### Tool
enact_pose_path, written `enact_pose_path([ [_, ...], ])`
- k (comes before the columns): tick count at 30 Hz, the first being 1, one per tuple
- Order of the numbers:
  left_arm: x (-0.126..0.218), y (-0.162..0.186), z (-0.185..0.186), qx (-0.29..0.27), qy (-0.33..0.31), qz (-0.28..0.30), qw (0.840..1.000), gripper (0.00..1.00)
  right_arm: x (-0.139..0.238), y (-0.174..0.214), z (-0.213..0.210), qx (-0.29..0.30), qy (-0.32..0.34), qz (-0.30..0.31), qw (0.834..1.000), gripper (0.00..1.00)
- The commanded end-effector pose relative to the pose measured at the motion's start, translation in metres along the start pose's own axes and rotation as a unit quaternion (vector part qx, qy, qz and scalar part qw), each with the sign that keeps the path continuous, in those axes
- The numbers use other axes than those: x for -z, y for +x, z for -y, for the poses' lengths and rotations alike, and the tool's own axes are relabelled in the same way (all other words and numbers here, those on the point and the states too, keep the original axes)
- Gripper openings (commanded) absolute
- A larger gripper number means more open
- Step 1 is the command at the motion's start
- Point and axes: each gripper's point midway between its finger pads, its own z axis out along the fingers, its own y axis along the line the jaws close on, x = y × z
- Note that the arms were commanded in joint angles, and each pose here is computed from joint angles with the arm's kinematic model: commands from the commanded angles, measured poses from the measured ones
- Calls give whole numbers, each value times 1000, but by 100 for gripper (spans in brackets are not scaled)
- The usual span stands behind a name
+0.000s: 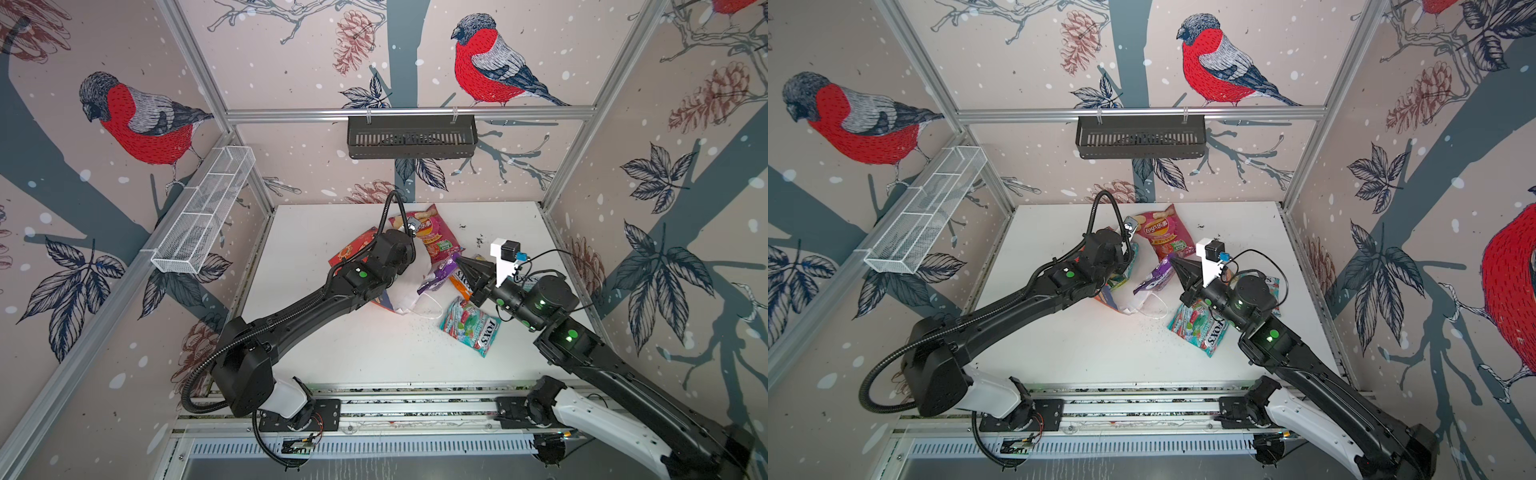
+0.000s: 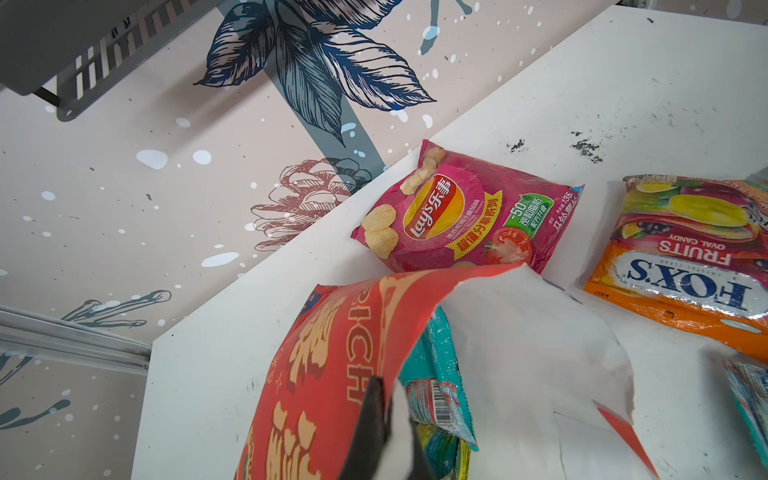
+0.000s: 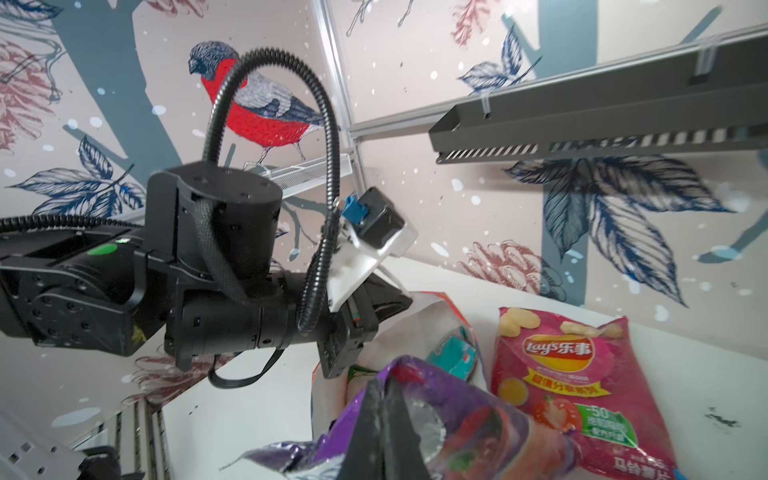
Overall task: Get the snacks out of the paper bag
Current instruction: 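Pull the purple packet out of the bag with the right gripper, then lower the purple packet onto the table and open the right gripper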
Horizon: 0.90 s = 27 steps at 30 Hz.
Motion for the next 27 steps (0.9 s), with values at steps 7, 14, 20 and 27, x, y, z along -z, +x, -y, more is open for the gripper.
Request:
enact_pose_path([
  [7,5,-11,-6,6,-3,19,1000,0,17,4,62,30,171,-14,985,0],
  [14,13,-13,-11,3,-6,24,1000,0,1,57,87,8,202,-85,976,0],
  [20,19,-13,-15,5,-9,29,1000,0,-9,98,99,-11,209,-133,969,0],
  [27,21,-12,-15,4,-9,32,999,0,-17,130,102,-27,204,-181,962,0],
])
